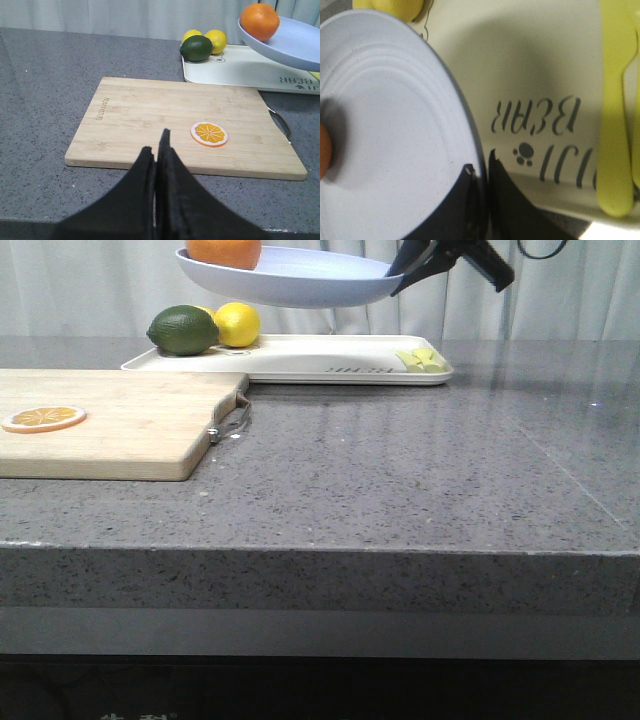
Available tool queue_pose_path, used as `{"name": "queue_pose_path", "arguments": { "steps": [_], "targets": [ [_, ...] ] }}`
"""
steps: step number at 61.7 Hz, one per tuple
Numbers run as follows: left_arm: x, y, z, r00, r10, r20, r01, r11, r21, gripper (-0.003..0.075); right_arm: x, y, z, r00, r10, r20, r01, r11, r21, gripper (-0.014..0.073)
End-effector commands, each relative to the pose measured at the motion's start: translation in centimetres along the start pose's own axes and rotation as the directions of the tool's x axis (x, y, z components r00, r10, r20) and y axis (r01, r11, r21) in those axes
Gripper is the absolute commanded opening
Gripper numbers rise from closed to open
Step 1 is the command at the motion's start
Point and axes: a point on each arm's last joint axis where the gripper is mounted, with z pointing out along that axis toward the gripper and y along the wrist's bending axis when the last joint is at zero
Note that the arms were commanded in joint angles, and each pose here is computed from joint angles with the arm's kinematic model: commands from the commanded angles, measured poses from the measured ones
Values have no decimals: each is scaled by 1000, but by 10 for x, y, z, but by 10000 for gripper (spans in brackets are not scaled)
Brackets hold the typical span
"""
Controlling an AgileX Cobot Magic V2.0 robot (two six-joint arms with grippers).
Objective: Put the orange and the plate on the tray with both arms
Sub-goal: 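Lift the plate with the orange using the right gripper toward the tray, then lower the plate onto the white tray and open the right gripper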
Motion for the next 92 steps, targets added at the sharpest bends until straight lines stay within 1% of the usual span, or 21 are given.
{"name": "queue_pose_path", "arguments": {
  "steps": [1, 12, 26, 38, 59, 63, 67, 68, 71, 73, 85, 92],
  "targets": [
    [-15, -2, -2, 995, -7, 100, 5, 1000, 13, -18, -21, 33, -28, 991, 27, 132, -8, 990, -142, -51],
    [-15, -2, -2, 995, -7, 100, 5, 1000, 13, -18, -32, 20, -4, 983, 85, 161, -57, 984, -172, -51],
    [-15, -2, -2, 995, -7, 100, 5, 1000, 13, -18, -36, 6, 18, 974, 104, 201, -69, 982, -174, -51],
    [-15, -2, -2, 995, -7, 100, 5, 1000, 13, -18, -40, 1, 21, 963, 85, 255, -48, 988, -146, -51],
    [-15, -2, -2, 995, -7, 100, 5, 1000, 13, -18, -37, -9, 31, 970, 69, 233, -46, 994, -103, -44],
    [-15, -2, -2, 995, -7, 100, 5, 1000, 13, -18, -37, -9, 31, 970, 66, 234, -44, 994, -99, -10],
    [-15, -2, -2, 995, -7, 100, 5, 1000, 13, -18, -37, -10, 31, 970, 64, 236, -42, 995, -95, 57],
    [-15, -2, -2, 995, -7, 100, 5, 1000, 13, -18, -37, -10, 31, 970, 64, 236, -42, 995, -95, 93],
    [-15, -2, -2, 995, -7, 100, 5, 1000, 13, -18, -37, -10, 31, 970, 63, 236, -42, 995, -94, 144],
    [-15, -2, -2, 995, -7, 100, 5, 1000, 13, -18, -38, -10, 31, 969, 63, 239, -41, 995, -94, 195],
    [-15, -2, -2, 995, -7, 100, 5, 1000, 13, -18, -39, -8, 29, 966, 62, 253, -38, 994, -100, 291],
    [-15, -2, -2, 995, -7, 100, 5, 1000, 13, -18, -42, -2, 18, 963, 56, 264, -29, 994, -106, 335]
  ]
}}
